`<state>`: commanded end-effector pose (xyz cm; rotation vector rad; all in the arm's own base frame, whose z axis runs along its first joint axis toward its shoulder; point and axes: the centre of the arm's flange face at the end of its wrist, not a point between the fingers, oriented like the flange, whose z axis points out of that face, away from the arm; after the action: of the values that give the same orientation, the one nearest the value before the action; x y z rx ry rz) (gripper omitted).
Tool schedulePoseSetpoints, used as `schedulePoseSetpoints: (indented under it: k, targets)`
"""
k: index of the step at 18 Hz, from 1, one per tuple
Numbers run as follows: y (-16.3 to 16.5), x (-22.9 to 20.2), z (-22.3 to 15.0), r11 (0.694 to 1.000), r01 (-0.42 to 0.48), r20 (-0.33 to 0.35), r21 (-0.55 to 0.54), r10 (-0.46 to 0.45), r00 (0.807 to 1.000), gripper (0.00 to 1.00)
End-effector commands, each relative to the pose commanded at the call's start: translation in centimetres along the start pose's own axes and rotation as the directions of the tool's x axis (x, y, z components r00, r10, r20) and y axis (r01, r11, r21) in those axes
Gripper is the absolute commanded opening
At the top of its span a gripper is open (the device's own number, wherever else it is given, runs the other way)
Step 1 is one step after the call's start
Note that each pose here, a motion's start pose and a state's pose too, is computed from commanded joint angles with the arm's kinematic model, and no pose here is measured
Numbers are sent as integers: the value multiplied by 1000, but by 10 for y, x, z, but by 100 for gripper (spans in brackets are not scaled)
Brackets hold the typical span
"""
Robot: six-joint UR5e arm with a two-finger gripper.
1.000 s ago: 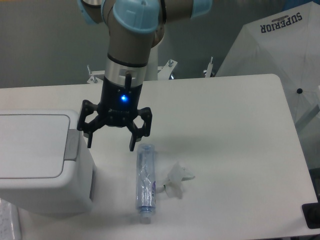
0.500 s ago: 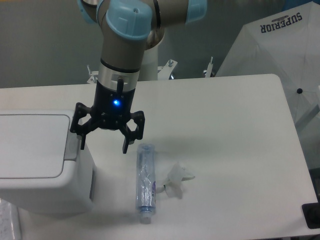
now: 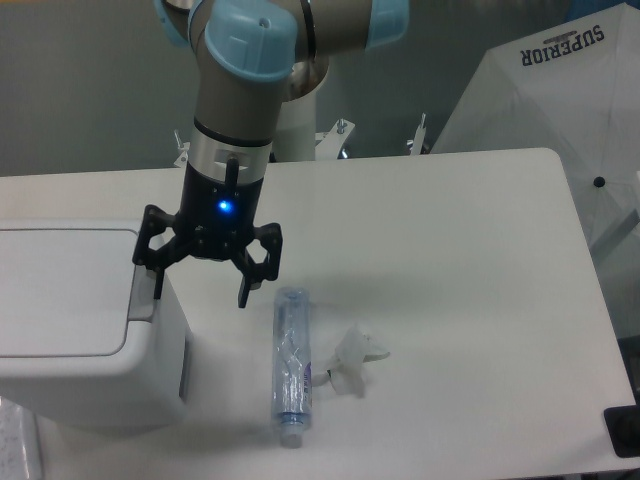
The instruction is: Open the trash can
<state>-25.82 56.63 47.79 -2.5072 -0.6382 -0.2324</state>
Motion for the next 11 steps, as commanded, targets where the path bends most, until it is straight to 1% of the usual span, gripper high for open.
schedulePoseSetpoints:
  k: [11]
  targets:
    - [1,1,4,1000,0,-2,-7,0,1000,100]
